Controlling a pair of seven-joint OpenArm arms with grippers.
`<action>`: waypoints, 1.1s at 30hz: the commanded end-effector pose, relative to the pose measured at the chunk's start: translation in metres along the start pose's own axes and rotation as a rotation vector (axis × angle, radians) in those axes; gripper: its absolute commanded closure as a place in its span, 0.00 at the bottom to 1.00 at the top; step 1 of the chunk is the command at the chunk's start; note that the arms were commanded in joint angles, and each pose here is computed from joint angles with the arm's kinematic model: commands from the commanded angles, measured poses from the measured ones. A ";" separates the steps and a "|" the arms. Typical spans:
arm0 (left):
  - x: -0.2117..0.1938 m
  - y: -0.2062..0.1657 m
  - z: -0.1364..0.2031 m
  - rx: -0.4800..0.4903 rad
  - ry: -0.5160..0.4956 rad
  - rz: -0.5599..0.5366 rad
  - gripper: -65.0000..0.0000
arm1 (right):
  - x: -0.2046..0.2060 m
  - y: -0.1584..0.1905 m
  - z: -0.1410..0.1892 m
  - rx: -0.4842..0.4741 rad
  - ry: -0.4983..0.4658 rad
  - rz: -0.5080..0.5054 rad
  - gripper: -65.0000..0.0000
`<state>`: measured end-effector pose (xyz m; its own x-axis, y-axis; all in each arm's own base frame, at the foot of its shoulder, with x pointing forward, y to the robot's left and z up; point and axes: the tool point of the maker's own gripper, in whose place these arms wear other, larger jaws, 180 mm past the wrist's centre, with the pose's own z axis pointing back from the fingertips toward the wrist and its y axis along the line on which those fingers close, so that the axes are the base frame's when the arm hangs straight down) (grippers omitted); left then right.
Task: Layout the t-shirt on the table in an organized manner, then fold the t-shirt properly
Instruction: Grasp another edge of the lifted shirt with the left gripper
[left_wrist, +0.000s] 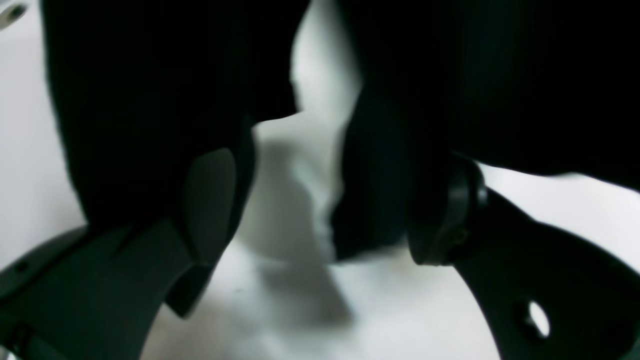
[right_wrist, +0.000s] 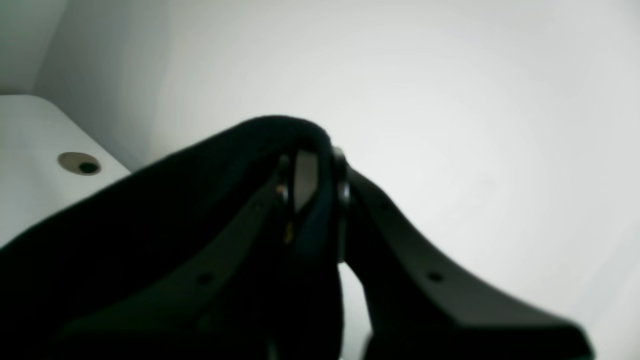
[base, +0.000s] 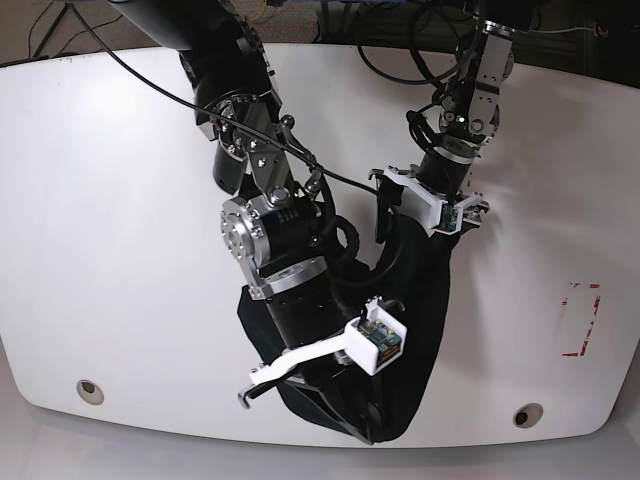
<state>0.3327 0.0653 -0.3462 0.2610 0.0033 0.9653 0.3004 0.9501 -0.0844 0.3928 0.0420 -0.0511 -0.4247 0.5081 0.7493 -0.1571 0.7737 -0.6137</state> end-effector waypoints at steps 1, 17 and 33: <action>0.017 -0.013 -0.006 -0.041 -0.059 -0.001 0.26 | 0.017 -0.014 -0.001 -0.048 -0.050 -0.006 1.00; -0.011 -0.024 -0.019 -0.060 0.013 0.019 0.97 | 0.017 -0.010 0.000 -0.039 -0.048 -0.012 1.00; 0.008 -0.005 0.029 -0.067 -0.020 -0.083 1.00 | -0.024 -0.048 0.001 -0.137 0.059 -0.035 1.00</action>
<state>0.3055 0.0735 -0.3542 0.2838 -0.0810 0.9554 0.3588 0.9330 -0.0275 0.4107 -0.0013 -0.0634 -0.3125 0.5230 0.7930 -0.0977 0.8126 -0.5745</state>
